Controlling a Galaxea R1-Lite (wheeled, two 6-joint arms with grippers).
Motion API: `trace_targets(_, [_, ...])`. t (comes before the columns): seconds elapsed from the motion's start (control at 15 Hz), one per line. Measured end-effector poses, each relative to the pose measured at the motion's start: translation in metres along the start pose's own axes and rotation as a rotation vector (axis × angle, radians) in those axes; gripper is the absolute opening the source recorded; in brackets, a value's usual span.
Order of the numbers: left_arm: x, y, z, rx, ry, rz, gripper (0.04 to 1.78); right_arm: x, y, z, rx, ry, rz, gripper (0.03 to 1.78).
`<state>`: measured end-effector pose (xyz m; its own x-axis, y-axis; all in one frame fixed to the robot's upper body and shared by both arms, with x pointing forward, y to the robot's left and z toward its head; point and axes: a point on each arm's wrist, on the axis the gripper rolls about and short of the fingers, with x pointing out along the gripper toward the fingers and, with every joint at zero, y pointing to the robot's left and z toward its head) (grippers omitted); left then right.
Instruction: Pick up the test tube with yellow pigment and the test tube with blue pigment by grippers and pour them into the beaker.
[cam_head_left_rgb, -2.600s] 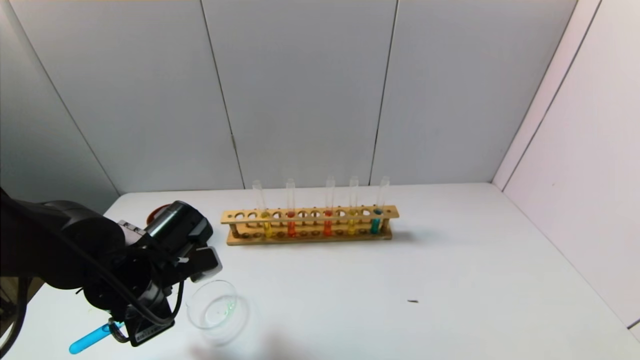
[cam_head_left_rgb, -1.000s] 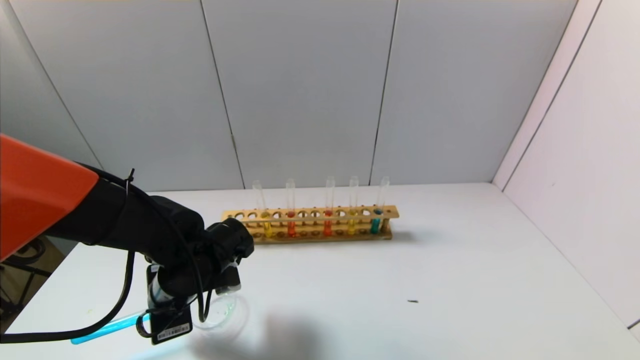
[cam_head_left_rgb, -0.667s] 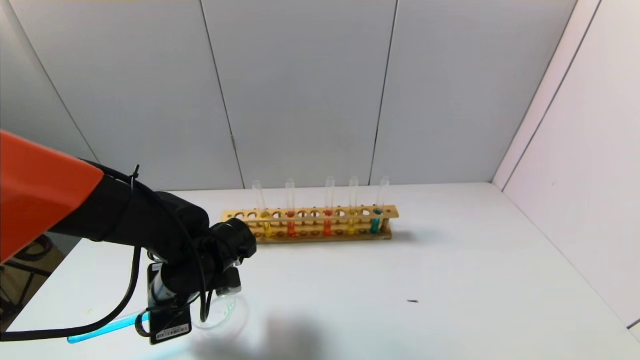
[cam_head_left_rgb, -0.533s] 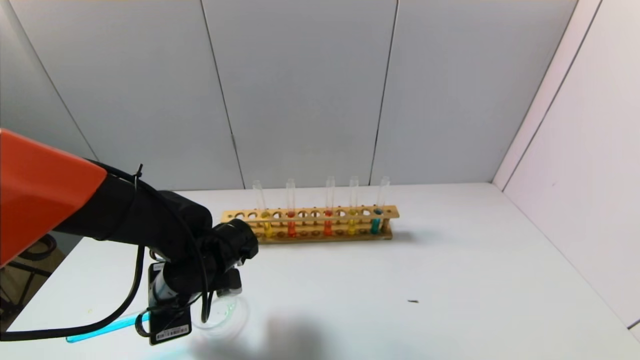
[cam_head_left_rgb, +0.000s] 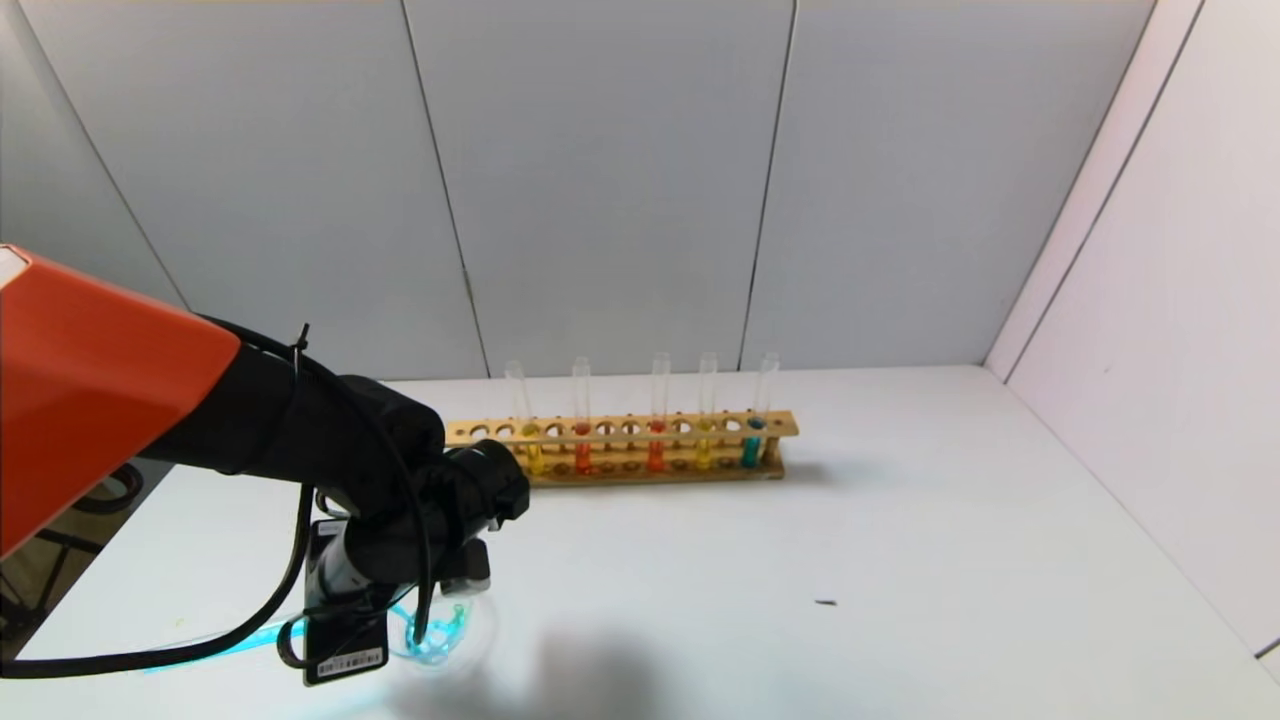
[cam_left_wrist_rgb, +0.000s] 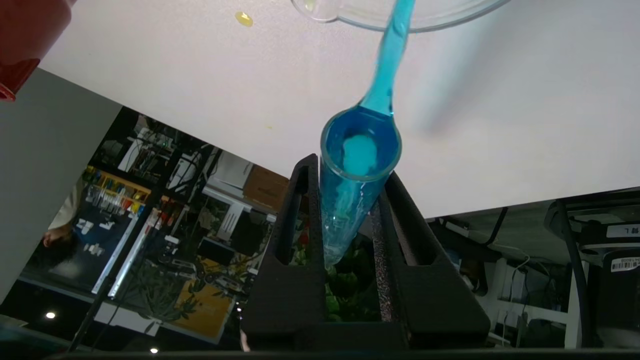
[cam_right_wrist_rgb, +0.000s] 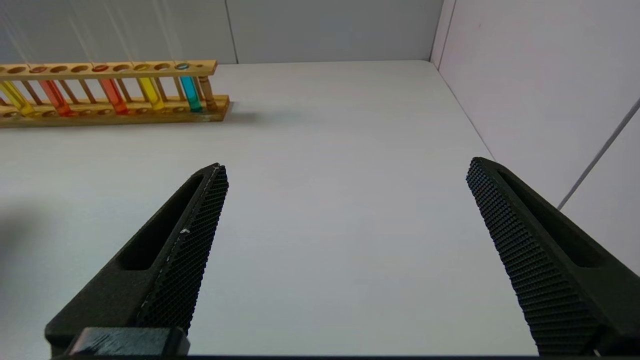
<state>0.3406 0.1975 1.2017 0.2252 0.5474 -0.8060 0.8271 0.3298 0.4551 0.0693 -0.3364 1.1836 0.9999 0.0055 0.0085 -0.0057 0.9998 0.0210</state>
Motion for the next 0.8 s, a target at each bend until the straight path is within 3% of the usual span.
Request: trace_targets(0.8, [-0.021, 0.003, 0.009, 0.101, 0.076, 0.007, 0.33, 0.000, 0.000, 0.000, 0.000, 0.000, 0.000, 1.74])
